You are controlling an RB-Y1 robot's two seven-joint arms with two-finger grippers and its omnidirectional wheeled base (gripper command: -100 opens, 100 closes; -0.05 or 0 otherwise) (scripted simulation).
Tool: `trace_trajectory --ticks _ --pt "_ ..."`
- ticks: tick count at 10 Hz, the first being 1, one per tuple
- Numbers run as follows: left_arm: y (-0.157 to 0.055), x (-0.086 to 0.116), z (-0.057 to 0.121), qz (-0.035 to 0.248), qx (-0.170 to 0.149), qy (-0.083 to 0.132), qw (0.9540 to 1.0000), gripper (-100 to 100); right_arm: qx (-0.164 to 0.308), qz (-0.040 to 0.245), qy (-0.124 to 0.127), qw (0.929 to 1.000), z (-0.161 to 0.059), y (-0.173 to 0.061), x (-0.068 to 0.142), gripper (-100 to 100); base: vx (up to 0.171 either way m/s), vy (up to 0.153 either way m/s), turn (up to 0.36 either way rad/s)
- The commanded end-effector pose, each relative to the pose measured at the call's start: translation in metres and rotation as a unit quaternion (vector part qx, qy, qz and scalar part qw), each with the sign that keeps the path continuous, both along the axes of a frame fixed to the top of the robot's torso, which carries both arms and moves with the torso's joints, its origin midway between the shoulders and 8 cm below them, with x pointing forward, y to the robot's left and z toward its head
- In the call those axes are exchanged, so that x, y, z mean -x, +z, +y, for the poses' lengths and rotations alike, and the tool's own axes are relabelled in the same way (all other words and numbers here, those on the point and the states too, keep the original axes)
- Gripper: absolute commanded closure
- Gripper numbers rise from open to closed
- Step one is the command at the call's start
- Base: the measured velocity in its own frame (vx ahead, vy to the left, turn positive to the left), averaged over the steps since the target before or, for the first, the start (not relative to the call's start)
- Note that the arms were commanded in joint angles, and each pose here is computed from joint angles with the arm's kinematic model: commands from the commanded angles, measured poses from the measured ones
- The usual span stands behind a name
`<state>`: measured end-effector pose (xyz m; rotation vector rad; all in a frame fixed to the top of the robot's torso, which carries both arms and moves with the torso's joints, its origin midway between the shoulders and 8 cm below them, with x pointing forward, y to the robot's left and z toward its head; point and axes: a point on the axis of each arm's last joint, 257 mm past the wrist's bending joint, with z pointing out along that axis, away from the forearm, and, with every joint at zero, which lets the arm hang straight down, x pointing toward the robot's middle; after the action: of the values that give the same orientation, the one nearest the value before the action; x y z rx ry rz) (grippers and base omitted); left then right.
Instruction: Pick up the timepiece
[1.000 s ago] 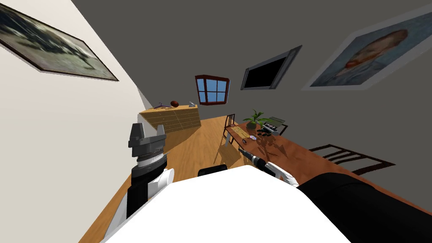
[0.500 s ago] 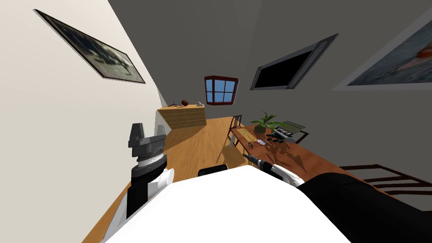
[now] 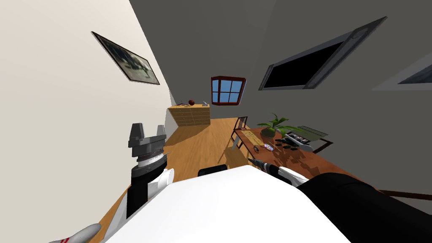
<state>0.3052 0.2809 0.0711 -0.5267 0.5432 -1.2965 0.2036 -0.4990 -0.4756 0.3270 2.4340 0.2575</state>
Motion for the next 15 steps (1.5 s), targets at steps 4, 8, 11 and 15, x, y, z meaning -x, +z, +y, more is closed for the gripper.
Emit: trace_trajectory --ticks 4,8,11,15 --pt "0.000 0.000 0.000 0.000 0.000 0.000 1.0000 0 0.056 0.067 0.014 0.9961 -0.051 -0.013 0.050 -100 -0.002 -0.001 0.251" --pt "0.000 0.000 0.000 0.000 0.000 0.000 1.0000 0 0.099 0.124 0.027 0.9869 -0.091 -0.016 0.095 -100 0.001 -0.007 0.196" --pt "0.000 0.000 0.000 0.000 0.000 0.000 1.0000 0 0.141 0.185 0.029 0.9721 -0.136 -0.013 0.147 -100 0.005 -0.027 0.267" --pt "0.000 0.000 0.000 0.000 0.000 0.000 1.0000 0 0.176 0.253 0.035 0.9507 -0.174 -0.005 0.205 -100 0.009 -0.040 0.243"
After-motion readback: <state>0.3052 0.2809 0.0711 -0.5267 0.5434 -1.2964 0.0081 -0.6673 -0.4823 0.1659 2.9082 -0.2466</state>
